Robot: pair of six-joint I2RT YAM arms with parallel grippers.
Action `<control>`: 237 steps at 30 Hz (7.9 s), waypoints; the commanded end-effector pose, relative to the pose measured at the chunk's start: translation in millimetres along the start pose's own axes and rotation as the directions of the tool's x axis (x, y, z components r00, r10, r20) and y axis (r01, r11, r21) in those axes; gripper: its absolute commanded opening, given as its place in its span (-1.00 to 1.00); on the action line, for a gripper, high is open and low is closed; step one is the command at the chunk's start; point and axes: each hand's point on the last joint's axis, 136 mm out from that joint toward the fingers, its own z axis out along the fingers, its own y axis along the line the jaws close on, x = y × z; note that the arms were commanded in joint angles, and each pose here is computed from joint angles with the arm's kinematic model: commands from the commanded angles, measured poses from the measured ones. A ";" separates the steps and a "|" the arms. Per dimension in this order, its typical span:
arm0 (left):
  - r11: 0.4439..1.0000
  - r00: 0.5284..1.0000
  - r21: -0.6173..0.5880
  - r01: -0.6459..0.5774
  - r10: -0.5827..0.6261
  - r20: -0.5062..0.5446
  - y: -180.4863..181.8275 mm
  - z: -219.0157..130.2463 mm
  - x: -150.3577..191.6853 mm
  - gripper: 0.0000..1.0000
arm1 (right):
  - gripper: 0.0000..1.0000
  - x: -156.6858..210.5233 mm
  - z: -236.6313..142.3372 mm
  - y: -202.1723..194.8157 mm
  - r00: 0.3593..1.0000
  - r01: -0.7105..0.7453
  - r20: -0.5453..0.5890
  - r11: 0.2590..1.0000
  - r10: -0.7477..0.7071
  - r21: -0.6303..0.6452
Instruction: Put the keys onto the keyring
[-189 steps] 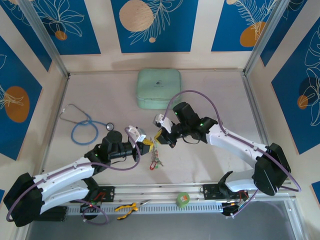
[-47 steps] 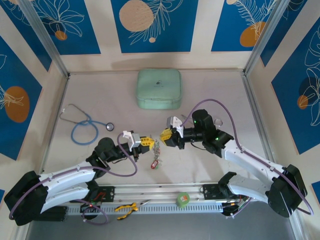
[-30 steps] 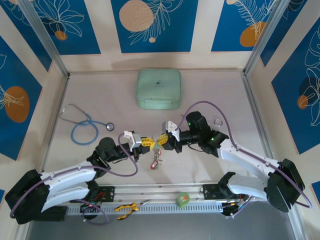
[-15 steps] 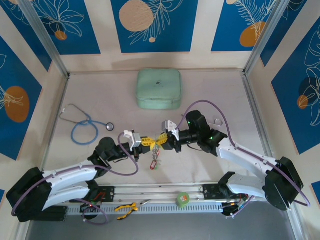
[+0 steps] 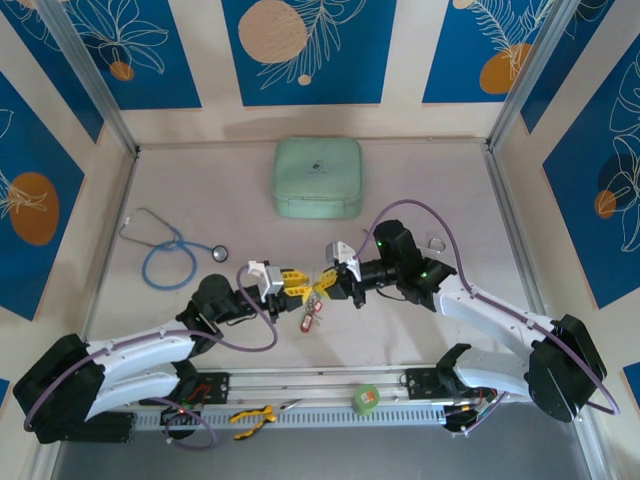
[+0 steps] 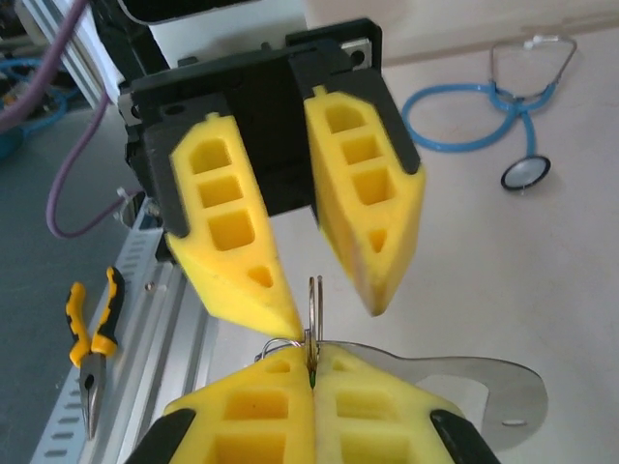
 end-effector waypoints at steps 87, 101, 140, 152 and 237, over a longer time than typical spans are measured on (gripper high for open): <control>0.971 0.940 0.141 -0.196 0.226 -0.254 -11.9 1.3 13.6 -0.73 | -1.00 8.4 11.7 9.4 0.895 0.216 -0.392 0.976 -0.213 -0.039; 0.974 0.958 0.123 -0.193 0.214 -0.190 -12.3 2.3 6.5 -1.00 | -0.43 -10.3 -0.5 9.5 0.962 0.176 -0.218 0.984 -0.166 0.025; 0.986 0.986 0.065 -0.154 0.157 -0.052 -12.6 -5.0 -1.6 -1.00 | -1.00 37.0 1.1 0.7 0.955 -0.013 -0.295 1.000 0.018 0.019; 0.985 0.987 0.080 -0.154 0.158 -0.035 -15.4 -3.7 -6.3 -1.00 | -0.52 31.4 7.4 2.0 0.958 0.042 -0.284 0.999 -0.034 0.025; 0.988 0.989 0.058 -0.144 0.146 -0.035 -13.1 -7.2 -1.6 -1.00 | -0.17 14.5 5.3 9.5 0.968 0.076 -0.240 0.997 -0.070 0.018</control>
